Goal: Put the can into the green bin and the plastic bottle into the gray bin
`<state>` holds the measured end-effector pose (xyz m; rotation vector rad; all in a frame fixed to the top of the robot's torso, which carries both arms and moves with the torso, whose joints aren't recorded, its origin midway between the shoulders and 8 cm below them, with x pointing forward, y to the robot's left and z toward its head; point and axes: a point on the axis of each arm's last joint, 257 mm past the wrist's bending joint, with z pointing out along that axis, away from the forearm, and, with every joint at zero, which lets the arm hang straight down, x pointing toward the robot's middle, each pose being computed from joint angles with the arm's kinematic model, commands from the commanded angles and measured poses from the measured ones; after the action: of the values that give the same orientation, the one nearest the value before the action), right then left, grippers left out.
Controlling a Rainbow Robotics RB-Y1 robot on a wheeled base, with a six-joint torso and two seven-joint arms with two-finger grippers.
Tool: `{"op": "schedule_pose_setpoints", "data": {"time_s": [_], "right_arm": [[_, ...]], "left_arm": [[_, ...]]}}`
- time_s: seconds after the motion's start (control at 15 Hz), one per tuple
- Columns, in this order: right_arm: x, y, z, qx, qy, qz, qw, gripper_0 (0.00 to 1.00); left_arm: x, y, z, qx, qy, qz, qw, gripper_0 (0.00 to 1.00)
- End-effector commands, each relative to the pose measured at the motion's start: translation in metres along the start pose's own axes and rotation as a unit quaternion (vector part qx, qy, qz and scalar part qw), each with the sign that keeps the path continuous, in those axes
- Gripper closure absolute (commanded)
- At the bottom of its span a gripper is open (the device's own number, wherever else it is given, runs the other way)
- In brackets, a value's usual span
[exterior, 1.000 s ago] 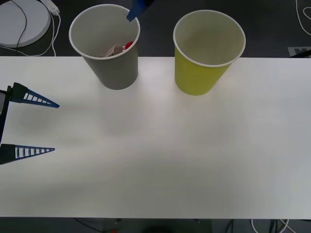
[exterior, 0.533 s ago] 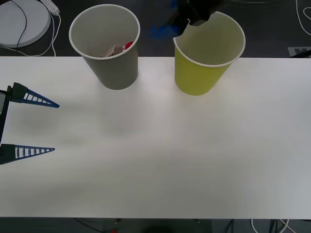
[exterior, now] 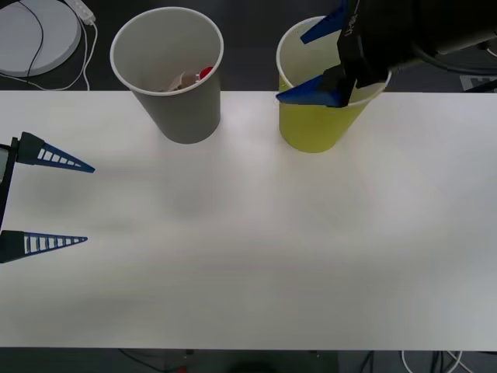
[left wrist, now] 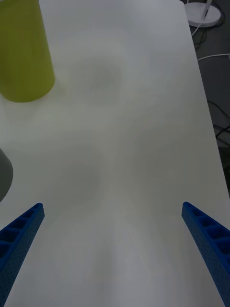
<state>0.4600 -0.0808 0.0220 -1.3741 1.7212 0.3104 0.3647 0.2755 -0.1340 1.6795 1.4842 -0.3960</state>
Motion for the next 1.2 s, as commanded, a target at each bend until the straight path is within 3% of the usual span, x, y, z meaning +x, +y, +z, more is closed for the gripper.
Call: {"op": "schedule_pose_setpoints", "data": {"time_s": [0.07, 0.47, 0.53, 0.87, 1.2], "right_arm": [[0.019, 0.011, -0.011, -0.003, -0.008, -0.001, 1.0000, 0.00], [0.061, 0.040, -0.035, -0.005, -0.024, 0.017, 0.9996, 0.00], [0.070, 0.046, -0.039, -0.011, -0.026, 0.029, 0.9992, 0.00], [0.106, 0.063, -0.055, -0.038, -0.040, 0.011, 0.9984, 0.00], [0.145, 0.082, -0.073, -0.046, -0.046, -0.018, 0.9977, 0.00]], "left_arm": [[0.000, 0.000, 0.000, 0.000, 0.000, 0.000, 1.0000, 0.00], [0.000, 0.000, 0.000, 0.000, 0.000, 0.000, 1.0000, 0.00], [0.000, 0.000, 0.000, 0.000, 0.000, 0.000, 1.0000, 0.00], [0.000, 0.000, 0.000, 0.000, 0.000, 0.000, 1.0000, 0.00], [0.000, 0.000, 0.000, 0.000, 0.000, 0.000, 1.0000, 0.00]]}}
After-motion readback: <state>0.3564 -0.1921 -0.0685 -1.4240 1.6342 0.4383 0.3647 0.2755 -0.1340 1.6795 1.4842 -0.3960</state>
